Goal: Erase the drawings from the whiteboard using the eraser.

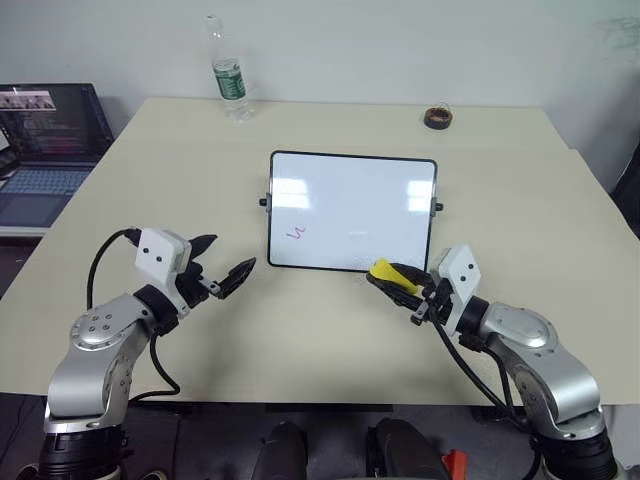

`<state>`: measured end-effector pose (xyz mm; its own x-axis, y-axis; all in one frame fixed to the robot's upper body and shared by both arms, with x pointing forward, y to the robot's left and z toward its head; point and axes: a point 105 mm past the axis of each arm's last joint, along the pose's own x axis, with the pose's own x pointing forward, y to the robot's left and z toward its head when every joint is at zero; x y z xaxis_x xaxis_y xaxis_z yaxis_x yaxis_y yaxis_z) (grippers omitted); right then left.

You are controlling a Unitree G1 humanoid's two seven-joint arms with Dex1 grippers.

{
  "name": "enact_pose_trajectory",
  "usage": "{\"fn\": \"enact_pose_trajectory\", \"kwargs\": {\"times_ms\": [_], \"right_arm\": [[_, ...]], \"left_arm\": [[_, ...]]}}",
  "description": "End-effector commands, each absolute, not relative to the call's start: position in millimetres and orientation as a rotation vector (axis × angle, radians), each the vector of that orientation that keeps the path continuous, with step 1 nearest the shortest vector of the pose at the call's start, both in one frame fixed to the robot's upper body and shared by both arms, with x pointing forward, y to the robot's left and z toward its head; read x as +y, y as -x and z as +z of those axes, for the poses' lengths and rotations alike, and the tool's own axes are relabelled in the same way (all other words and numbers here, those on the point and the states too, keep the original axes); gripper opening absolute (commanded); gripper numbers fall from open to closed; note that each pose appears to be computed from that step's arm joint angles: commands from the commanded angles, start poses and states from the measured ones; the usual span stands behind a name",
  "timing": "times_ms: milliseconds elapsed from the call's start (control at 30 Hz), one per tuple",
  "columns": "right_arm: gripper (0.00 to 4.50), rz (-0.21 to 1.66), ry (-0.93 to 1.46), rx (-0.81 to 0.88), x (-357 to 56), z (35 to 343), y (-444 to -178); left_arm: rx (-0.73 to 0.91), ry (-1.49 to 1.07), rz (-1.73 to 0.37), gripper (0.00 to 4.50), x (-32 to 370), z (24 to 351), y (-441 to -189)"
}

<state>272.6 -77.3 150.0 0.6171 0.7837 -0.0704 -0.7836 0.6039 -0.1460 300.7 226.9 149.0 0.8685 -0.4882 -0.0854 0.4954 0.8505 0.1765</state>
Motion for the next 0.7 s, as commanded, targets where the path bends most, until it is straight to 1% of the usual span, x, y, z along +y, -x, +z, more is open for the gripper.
{"fn": "enact_pose_trajectory", "kwargs": {"times_ms": [33,200,533,700], "right_arm": [[1.1,0.956,0.187,-0.086,-65.0,166.7,-270.3],[1.1,1.003,0.224,-0.092,-59.6,165.8,-272.1],[1.1,1.073,0.257,-0.048,-61.3,156.2,-271.7],[1.1,1.076,0.297,-0.052,-61.9,156.2,-277.1]], "left_arm": [[0.022,-0.212,-0.497,4.5,237.2,156.9,-298.5],[0.024,-0.221,-0.497,4.5,237.6,158.0,-298.4],[0.022,-0.243,-0.517,4.5,229.6,157.8,-294.0],[0.034,-0.252,-0.523,4.5,229.2,155.6,-293.1]]}}
